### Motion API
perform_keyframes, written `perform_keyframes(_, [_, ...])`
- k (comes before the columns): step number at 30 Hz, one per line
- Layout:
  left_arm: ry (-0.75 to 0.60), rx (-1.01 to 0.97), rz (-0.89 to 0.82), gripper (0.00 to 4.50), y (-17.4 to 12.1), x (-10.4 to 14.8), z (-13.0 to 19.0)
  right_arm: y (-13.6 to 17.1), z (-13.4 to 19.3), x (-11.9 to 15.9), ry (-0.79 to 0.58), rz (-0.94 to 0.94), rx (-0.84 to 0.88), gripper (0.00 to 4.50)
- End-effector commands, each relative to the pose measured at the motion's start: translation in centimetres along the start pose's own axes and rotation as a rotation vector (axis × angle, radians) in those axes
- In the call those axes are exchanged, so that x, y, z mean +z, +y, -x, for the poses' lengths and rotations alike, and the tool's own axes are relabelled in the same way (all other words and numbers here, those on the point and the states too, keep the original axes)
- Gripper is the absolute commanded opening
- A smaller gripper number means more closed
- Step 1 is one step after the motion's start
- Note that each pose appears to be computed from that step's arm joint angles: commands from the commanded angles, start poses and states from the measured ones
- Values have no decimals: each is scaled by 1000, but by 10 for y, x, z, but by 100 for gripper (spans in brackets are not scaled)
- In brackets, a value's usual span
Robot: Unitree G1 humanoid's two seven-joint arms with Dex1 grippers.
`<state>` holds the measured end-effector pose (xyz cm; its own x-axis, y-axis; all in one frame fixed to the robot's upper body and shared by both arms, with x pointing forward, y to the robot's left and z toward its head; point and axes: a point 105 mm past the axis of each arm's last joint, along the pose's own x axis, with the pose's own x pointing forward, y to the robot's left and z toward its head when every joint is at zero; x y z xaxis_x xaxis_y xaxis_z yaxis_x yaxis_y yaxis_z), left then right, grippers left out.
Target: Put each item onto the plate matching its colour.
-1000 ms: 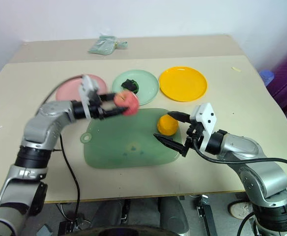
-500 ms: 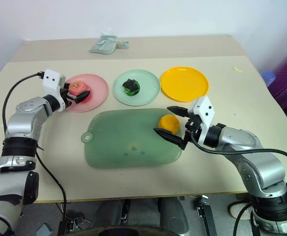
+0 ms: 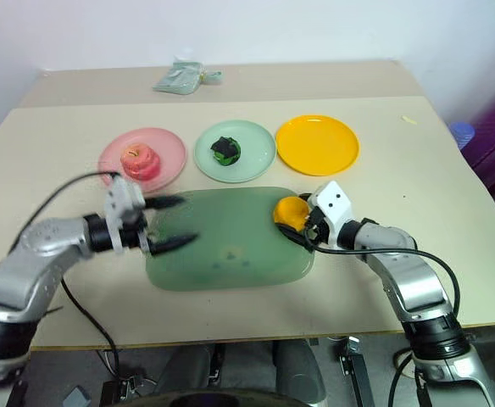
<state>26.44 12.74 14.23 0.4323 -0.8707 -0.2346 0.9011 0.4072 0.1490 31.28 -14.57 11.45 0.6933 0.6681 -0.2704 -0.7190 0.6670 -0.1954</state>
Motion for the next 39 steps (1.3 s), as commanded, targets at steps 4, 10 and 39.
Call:
perform_keyframes(4, [-38, 9, 1, 450, -20, 4, 1, -16, -4, 43, -161, 14, -84, 278])
perform_keyframes(10, [-60, 72, 10, 450, -19, 2, 1, -81, -32, 61, -178, -98, -388, 278])
perform_keyframes(39, [96, 927, 81, 450, 65, -55, 176, -88, 86, -9, -61, -75, -172, 446])
